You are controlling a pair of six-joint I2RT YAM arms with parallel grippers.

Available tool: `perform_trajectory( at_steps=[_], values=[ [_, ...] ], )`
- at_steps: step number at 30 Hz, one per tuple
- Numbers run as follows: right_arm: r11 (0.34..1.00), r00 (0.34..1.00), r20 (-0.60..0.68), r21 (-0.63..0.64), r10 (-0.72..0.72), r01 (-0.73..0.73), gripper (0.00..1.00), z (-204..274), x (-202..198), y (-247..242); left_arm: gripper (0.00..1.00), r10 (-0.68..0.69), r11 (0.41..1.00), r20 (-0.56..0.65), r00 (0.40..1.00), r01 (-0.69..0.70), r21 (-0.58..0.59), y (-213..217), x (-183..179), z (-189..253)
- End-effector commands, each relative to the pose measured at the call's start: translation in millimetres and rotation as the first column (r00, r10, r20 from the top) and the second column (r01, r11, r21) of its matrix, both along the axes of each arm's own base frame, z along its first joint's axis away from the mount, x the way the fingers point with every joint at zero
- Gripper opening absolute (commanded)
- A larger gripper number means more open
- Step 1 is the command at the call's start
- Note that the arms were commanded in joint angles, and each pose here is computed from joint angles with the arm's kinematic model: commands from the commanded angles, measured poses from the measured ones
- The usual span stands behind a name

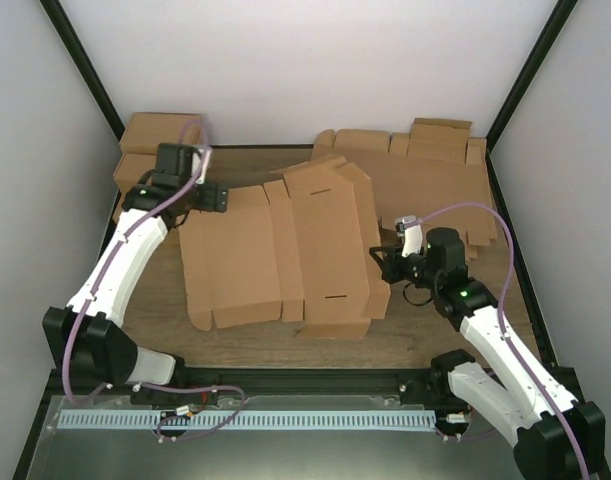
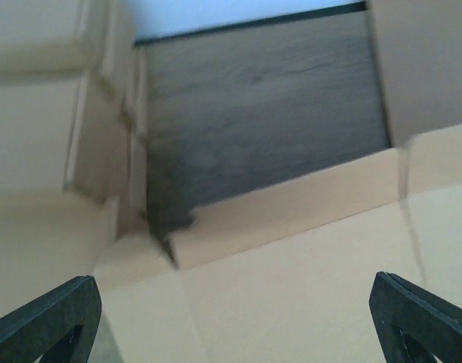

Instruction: Fold the paper box

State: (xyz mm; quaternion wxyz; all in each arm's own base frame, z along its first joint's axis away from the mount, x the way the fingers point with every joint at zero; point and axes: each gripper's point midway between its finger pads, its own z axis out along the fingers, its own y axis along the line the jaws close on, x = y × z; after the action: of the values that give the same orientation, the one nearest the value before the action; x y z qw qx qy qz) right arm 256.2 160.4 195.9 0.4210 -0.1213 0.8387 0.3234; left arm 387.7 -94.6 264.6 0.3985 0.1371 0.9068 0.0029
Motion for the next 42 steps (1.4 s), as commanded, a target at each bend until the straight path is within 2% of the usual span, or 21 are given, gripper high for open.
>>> perform_trajectory(
  at_steps=[1,7,10,11,12,17,19,26,30,33,36,40,42],
  values=[
    [1.000,0.998,0.056,0.014,-0.007,0.006,0.01,19.1,2.8,0.4,1.00,0.192,0.918,-0.158,0.969,-0.234,-0.321,25.4,-19.1,-29.1],
    [1.000,0.998,0.059,0.014,0.003,-0.004,0.01,20.9,2.1,1.6,1.00,0.264,0.749,-0.185,0.947,-0.322,-0.580,59.5,-53.4,-63.4],
    [1.000,0.998,0.056,0.019,0.010,-0.011,0.01,21.0,1.8,2.7,1.00,0.241,0.598,-0.219,0.946,-0.322,-0.734,64.5,-65.9,-80.1],
    [1.000,0.999,0.052,0.018,0.012,-0.013,0.01,19.5,1.6,3.1,1.00,0.242,0.562,-0.222,0.944,-0.323,-0.762,66.9,-68.6,-84.2],
    [1.000,0.999,0.052,0.018,0.014,-0.015,0.01,19.2,1.7,3.5,1.00,0.256,0.551,-0.220,0.941,-0.329,-0.767,70.6,-70.5,-87.5],
    [1.000,0.999,0.045,0.020,0.020,-0.021,0.01,16.5,1.4,4.6,1.00,0.373,0.637,-0.167,0.913,-0.382,-0.670,96.7,-75.2,-97.4],
    [1.000,0.999,0.049,0.021,0.022,-0.023,0.01,17.2,1.4,4.8,1.00,0.364,0.654,-0.158,0.918,-0.372,-0.659,96.2,-77.0,-107.3],
    [0.999,0.998,0.053,0.024,0.027,-0.029,0.01,17.9,1.9,5.8,1.00,0.426,0.566,-0.238,0.873,-0.463,-0.682,100.8,-77.6,-147.5],
    [0.999,0.998,0.050,0.027,0.032,-0.033,0.01,17.6,1.3,6.4,1.00,0.450,0.574,-0.220,0.865,-0.469,-0.671,106.0,-76.4,-159.2],
    [0.999,0.998,0.049,0.025,0.032,-0.033,0.01,16.7,1.4,6.6,1.00,0.395,0.575,-0.235,0.888,-0.438,-0.691,96.2,-73.5,-168.9],
    [0.999,0.998,0.049,0.028,0.032,-0.034,0.01,17.0,2.3,7.2,0.93,0.291,0.554,-0.287,0.913,-0.405,-0.728,77.5,-71.7,-182.7],
    [0.999,0.999,0.041,0.035,0.035,-0.036,0.01,15.3,3.4,8.5,0.88,0.246,0.564,-0.342,0.907,-0.421,-0.711,72.0,-71.4,-202.7],
    [0.998,0.999,0.036,0.037,0.040,-0.041,0.01,15.1,3.5,9.7,0.77,0.232,0.564,-0.325,0.917,-0.399,-0.723,69.8,-69.9,-197.5]
  ],
)
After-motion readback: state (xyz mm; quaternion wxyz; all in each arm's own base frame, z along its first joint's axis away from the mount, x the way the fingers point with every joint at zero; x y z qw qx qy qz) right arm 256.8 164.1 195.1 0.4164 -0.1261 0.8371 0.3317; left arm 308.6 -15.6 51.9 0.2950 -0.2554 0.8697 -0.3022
